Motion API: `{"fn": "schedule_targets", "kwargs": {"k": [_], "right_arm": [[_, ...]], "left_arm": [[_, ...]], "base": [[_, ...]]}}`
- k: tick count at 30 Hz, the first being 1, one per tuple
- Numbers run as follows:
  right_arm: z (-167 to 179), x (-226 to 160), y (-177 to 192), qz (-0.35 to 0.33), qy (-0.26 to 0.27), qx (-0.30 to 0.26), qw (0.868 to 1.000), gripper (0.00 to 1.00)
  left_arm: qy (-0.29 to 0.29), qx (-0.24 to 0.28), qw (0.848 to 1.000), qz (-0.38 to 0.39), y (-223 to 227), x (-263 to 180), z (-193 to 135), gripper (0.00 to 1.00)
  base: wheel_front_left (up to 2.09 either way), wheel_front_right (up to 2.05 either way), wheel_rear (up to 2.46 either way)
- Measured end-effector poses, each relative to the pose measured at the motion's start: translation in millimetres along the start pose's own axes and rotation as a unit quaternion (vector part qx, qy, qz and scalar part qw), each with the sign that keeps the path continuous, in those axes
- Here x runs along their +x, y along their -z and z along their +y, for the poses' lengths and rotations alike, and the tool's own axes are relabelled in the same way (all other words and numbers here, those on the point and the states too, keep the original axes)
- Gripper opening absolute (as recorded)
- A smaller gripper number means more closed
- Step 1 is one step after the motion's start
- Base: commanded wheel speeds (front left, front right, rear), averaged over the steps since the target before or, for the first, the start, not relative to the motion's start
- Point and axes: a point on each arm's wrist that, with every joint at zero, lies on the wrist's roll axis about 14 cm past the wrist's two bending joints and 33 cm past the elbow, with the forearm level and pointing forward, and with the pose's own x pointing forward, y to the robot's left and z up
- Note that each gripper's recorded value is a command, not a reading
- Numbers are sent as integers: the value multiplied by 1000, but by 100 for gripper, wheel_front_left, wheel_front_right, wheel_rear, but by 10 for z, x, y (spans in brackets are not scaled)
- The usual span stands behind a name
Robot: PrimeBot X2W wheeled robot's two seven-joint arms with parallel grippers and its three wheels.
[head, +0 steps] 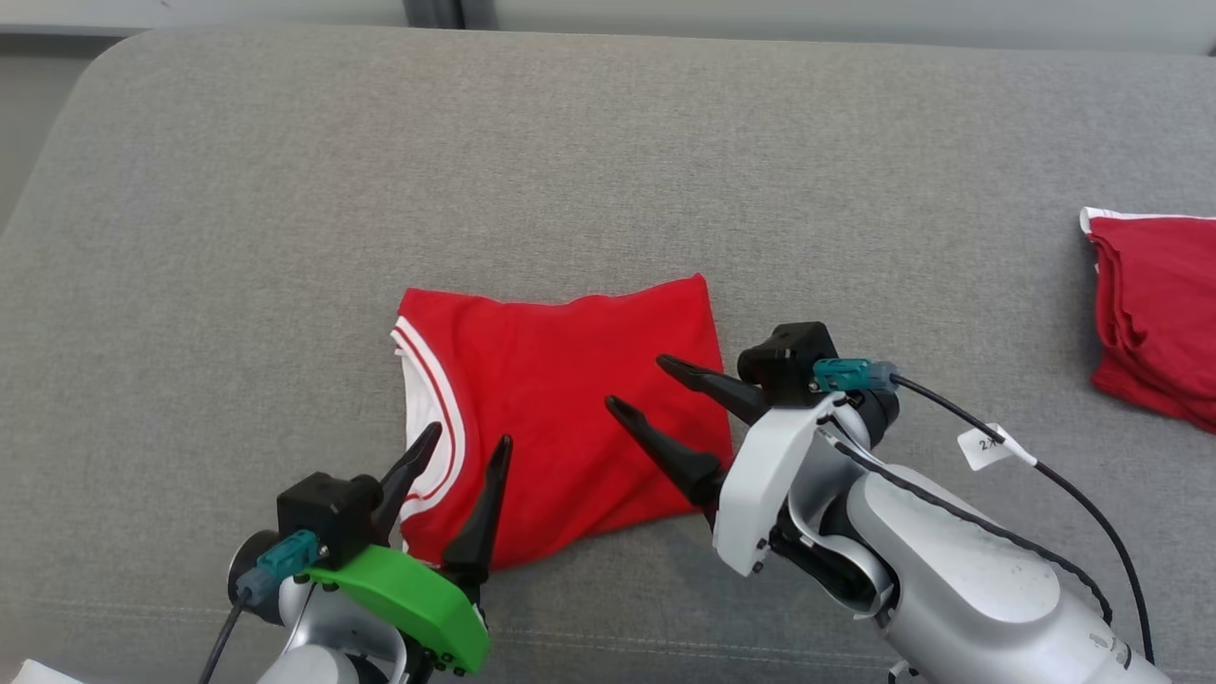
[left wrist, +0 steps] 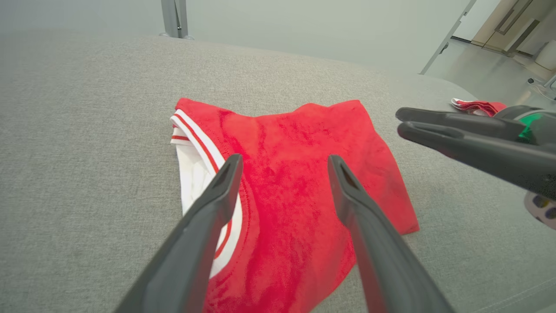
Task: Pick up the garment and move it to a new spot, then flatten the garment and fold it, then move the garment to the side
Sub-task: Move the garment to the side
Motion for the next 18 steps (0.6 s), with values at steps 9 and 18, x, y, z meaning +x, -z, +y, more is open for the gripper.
{"fn": "schedule_targets", "kwargs": {"k": [9, 18], "right_arm": [[-486, -333, 60, -16, 93, 45, 994, 100], [-901, -532, 300, -10, 167, 142, 976, 100]], "left_arm": [[29, 14, 997, 73, 385, 187, -53, 100], [28, 15, 995, 91, 482, 276, -7, 100]], "base": [[0, 0, 0], [0, 0, 0]]}}
